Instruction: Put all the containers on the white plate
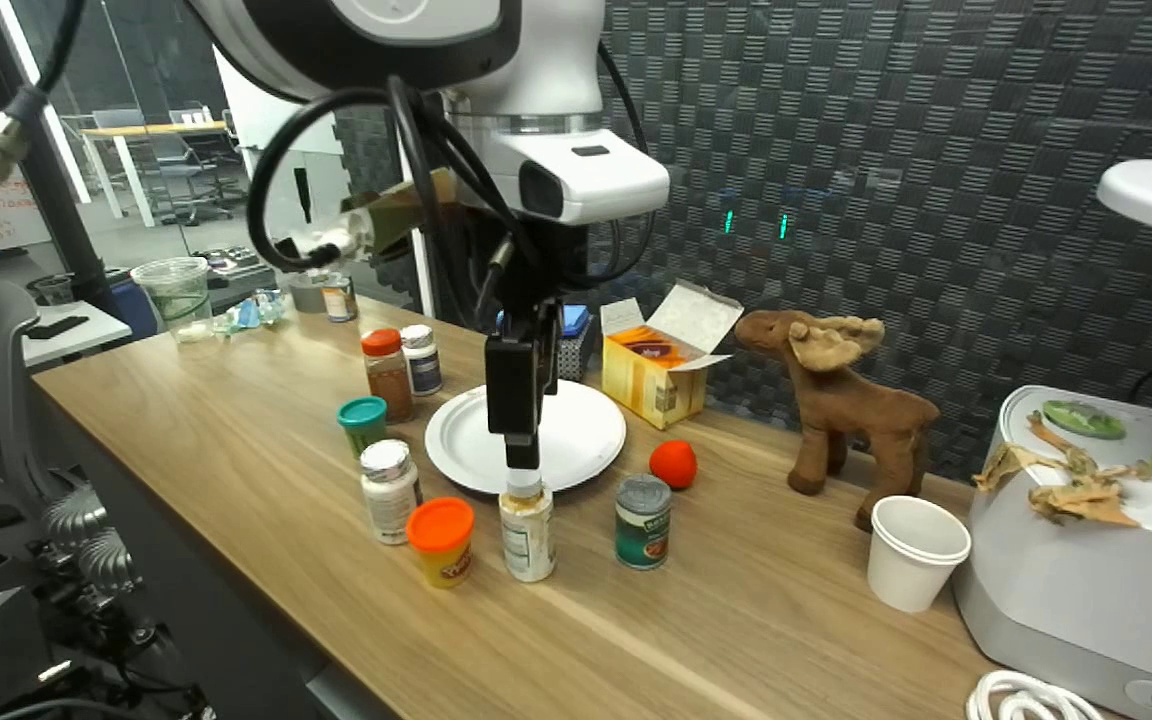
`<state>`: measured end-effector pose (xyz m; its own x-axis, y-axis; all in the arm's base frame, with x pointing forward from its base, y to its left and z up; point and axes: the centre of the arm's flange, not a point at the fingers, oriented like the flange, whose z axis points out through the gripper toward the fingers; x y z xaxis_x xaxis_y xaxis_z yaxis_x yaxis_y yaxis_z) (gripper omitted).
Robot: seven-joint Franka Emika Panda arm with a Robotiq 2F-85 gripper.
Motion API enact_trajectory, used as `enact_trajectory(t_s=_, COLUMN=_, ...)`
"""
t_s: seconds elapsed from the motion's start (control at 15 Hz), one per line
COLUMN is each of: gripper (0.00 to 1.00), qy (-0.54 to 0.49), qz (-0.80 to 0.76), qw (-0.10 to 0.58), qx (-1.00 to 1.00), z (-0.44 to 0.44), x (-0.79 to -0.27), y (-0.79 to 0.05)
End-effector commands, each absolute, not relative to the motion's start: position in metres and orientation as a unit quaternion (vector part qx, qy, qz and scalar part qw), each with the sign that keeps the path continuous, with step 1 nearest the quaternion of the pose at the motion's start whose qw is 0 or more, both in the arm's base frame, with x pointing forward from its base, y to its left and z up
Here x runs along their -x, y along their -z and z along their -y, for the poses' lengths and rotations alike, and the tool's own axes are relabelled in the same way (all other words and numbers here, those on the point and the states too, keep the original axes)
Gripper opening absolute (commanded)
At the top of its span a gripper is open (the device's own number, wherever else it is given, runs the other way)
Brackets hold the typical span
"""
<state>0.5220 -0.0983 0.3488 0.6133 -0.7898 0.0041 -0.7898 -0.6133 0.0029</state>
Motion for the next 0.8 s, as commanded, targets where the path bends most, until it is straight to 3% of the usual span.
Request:
enact_trajectory(t_s=0.0, gripper=1.00, qy=0.012, qz=0.456, qw=0.005, qx=-0.890, z=0.108, x=-0.544, y=-0.341)
enact_trajectory(t_s=0.73, gripper=1.00, qy=0.056, qz=0.458, qw=-0.002, qx=-0.887, z=0.106, x=-0.541, y=-0.321)
